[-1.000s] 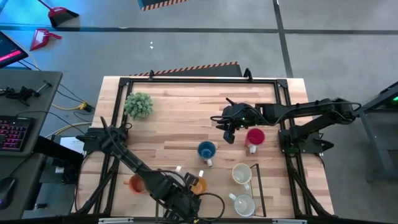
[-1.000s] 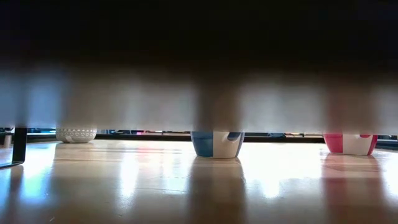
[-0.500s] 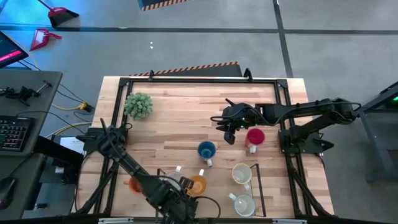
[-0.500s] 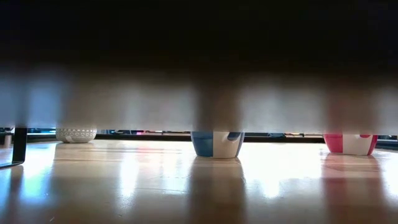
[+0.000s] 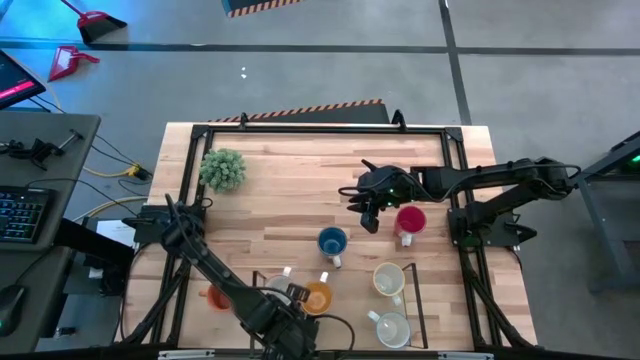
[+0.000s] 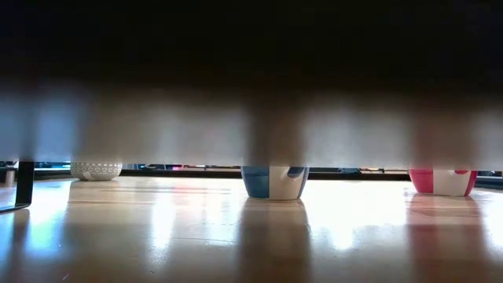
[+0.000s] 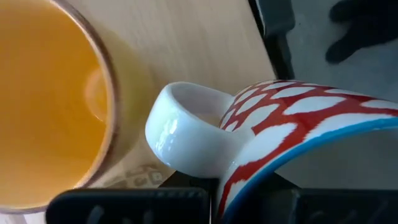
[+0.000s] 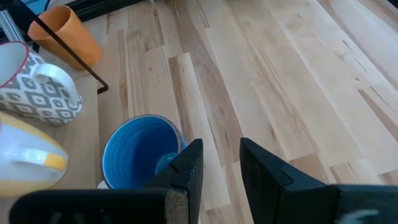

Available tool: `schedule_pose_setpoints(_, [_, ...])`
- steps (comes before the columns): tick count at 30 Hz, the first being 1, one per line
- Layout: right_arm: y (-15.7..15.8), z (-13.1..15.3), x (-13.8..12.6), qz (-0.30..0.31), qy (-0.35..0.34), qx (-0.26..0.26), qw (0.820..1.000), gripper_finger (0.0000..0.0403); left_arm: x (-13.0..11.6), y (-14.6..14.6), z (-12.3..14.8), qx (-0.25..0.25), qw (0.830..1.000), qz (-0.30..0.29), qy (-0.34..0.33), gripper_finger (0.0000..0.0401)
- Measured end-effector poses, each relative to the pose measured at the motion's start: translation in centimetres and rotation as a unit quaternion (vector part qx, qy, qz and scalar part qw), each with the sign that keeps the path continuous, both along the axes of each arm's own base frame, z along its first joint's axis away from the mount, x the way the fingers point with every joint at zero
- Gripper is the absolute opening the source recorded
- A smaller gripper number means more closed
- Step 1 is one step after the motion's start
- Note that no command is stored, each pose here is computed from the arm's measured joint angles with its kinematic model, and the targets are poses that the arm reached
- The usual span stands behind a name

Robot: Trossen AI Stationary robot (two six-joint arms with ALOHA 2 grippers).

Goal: Place coffee mugs
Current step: Put the red pattern mug on the shelf

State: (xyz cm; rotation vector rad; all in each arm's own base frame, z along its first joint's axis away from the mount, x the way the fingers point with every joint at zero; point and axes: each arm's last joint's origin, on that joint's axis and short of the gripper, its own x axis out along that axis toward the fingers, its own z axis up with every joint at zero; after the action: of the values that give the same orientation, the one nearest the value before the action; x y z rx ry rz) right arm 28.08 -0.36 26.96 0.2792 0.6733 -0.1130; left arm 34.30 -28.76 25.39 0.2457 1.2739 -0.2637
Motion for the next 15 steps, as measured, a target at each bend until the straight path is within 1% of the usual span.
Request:
schedule_pose_setpoints(7, [0.0,0.0,0.0,0.0,0.0,0.0,1.0,0.0084,0.05,-0.14,-0.59,-0.002,1.0,0.001,0.014,0.0007])
schedule_pose_setpoints(15, [0.0,0.0,0.0,0.006,0.0,-0.007,1.0,0.0084,0.01,-0.04,-0.64,0.001,1.0,0.006,0.019,0.0007])
